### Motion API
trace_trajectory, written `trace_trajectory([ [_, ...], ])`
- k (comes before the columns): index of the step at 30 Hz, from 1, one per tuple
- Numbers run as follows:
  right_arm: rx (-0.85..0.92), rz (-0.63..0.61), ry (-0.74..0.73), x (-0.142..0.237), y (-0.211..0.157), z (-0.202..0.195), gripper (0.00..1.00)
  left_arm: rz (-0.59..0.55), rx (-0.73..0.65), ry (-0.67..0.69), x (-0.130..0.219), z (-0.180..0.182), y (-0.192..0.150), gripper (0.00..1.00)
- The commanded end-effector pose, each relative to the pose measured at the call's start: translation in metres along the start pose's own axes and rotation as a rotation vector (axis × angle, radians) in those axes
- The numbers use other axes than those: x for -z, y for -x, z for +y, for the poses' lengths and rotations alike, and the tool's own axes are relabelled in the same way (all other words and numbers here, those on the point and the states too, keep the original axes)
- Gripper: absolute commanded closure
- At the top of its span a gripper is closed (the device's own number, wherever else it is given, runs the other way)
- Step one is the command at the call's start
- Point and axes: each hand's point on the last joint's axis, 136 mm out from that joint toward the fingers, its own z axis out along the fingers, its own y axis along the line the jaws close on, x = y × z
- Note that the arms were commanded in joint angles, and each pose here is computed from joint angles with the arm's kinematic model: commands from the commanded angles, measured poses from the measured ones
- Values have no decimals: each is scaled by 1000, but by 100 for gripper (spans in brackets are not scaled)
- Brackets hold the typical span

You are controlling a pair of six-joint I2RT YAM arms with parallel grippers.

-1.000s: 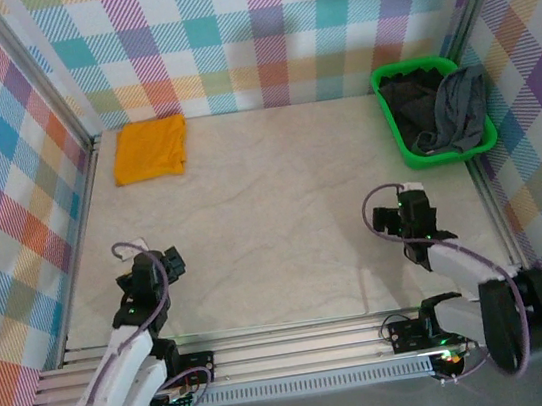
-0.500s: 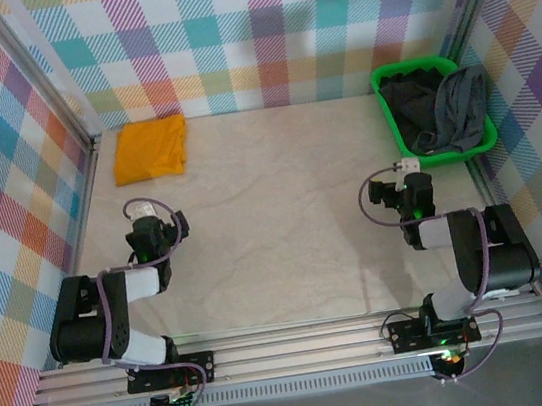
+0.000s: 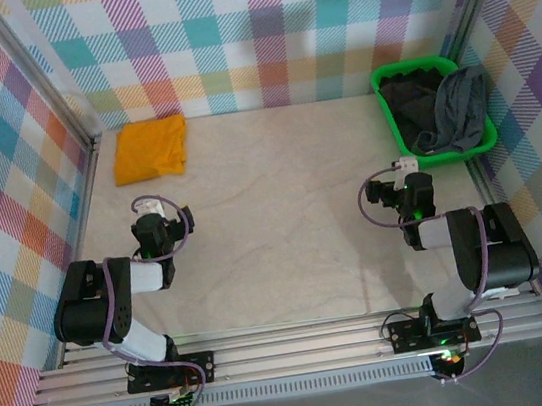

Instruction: Fold and stack the t-shirts

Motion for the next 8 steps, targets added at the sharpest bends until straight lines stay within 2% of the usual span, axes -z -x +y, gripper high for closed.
trace_trajectory([
  [1,34,-29,83,-2,12,13,0,-15,-19,-17,0,-5,6,0],
  [8,29,-23,111,-3,12,15,0,-16,-21,-16,0,-5,6,0],
])
